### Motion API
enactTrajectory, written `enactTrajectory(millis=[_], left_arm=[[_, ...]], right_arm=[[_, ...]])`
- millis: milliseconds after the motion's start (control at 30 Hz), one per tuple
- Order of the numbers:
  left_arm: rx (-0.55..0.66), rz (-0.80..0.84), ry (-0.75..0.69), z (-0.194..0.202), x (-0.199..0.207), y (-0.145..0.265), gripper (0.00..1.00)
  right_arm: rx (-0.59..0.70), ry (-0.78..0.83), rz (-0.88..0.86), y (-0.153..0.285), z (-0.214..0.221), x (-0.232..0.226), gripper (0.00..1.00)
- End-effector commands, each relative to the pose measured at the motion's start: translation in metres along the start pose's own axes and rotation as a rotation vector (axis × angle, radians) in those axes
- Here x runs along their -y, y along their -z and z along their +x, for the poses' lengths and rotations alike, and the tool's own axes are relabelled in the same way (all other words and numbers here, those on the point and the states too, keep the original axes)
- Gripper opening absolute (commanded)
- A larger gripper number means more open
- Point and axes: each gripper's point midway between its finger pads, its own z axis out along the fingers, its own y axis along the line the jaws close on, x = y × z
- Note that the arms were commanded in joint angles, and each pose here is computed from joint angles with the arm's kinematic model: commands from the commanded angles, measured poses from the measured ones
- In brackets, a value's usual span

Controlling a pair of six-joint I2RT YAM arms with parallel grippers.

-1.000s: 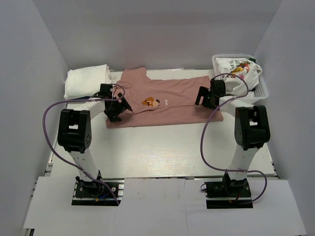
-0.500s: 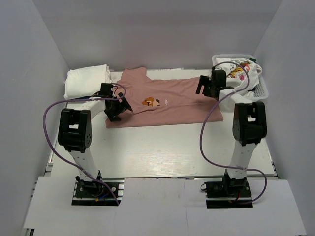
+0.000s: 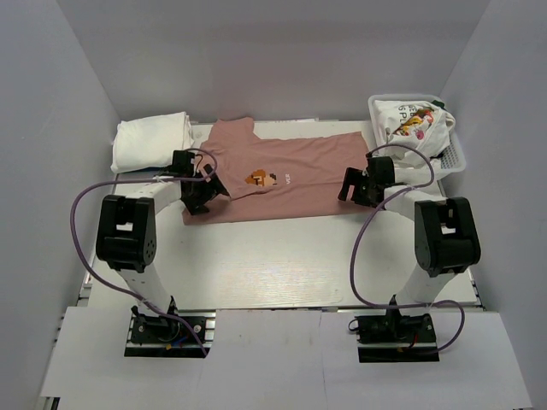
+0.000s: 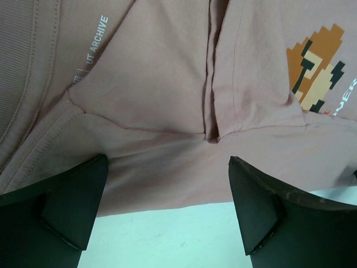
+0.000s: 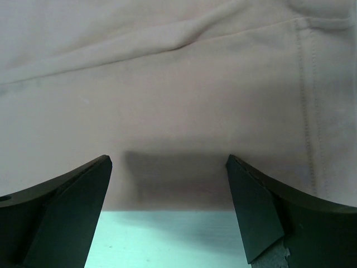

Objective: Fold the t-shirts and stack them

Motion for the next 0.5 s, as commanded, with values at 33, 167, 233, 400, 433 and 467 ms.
enactTrajectory(millis=[33,167,233,400,433,467], left_arm=[[-0.035,-0.116,0.020,0.029,-0.036,0.013,1.00],[-0.060,-0.199,0.085,0.067,-0.069,0.031,1.00],[-0.049,-0.216,0.104,0.076,-0.077,0.043,1.00],[-0.092,-0.293,0.141,0.117,-0.101,0.078,1.00],[-0.094,-0.264,0.144,0.120,-0.094,0.085,1.00],[-0.090,-0.239,0.143,0.123,-0.091,0.091,1.00]], right_arm=[[-0.109,-0.057,0.061,-0.003,0.034,0.012,0.90],[-0.188,-0.115,0.071,0.012,0.080,0.019,0.86],[-0.240,-0.156,0.069,0.031,0.110,0.021,0.91],[-0.316,-0.136,0.002,0.076,0.156,0.006,0.91],[-0.298,-0.130,-0.053,0.092,0.153,-0.004,0.91],[-0.280,-0.121,-0.075,0.096,0.149,-0.010,0.91]])
